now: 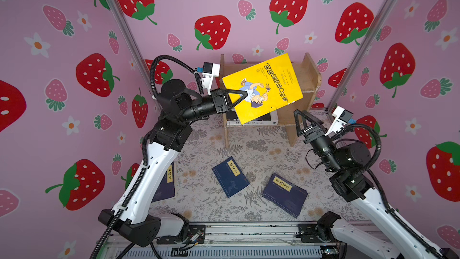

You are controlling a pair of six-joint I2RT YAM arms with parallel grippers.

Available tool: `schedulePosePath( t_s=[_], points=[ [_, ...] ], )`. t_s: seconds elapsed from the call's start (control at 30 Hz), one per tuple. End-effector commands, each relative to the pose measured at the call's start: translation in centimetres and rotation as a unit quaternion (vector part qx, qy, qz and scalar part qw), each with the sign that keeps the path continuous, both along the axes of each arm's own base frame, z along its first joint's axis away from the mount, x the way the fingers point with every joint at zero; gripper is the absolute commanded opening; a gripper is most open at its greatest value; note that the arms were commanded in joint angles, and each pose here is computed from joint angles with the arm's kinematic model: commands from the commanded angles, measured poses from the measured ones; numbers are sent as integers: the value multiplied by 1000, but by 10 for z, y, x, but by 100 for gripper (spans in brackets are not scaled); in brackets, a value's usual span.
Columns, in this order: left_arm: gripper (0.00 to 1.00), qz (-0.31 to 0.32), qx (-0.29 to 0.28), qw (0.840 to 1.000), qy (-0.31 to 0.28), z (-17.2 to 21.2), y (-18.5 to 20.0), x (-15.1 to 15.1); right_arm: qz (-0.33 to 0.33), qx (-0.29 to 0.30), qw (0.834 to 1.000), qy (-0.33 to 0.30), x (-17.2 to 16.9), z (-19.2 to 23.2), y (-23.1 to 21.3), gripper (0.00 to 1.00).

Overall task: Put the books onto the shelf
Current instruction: 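Lower the yellow book toward the lower shelf tier with both grippers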

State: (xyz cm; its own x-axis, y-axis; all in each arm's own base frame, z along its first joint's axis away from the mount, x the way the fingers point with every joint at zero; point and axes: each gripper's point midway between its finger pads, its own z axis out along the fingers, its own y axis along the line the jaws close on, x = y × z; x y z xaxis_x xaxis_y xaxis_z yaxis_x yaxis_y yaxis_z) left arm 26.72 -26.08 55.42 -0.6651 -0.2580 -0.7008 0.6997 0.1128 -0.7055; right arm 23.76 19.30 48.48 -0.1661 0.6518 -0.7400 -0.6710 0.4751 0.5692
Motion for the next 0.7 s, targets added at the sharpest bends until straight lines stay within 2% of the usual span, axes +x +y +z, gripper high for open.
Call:
schedulePosePath(
  t_s=[0.0, 0.07, 0.2, 0.43, 0.67],
  points=[
    [0, -55, 21, 998, -19, 9, 2, -22, 46, -83, 995, -26, -18, -3, 11, 100],
    [0, -56, 28, 998, -14, 4, 4, -22, 75, -97, 991, -51, -32, 6, 13, 100],
    [0, -81, 35, 996, -4, -9, 5, -24, 126, -122, 983, -59, -46, 11, 22, 100],
    [0, -150, 27, 988, -3, -16, 3, -37, 198, -117, 973, -21, -44, -5, 39, 93],
    [0, -168, 30, 985, -16, -19, 4, -47, 221, -69, 973, -8, -39, -12, 32, 73]
  ],
)
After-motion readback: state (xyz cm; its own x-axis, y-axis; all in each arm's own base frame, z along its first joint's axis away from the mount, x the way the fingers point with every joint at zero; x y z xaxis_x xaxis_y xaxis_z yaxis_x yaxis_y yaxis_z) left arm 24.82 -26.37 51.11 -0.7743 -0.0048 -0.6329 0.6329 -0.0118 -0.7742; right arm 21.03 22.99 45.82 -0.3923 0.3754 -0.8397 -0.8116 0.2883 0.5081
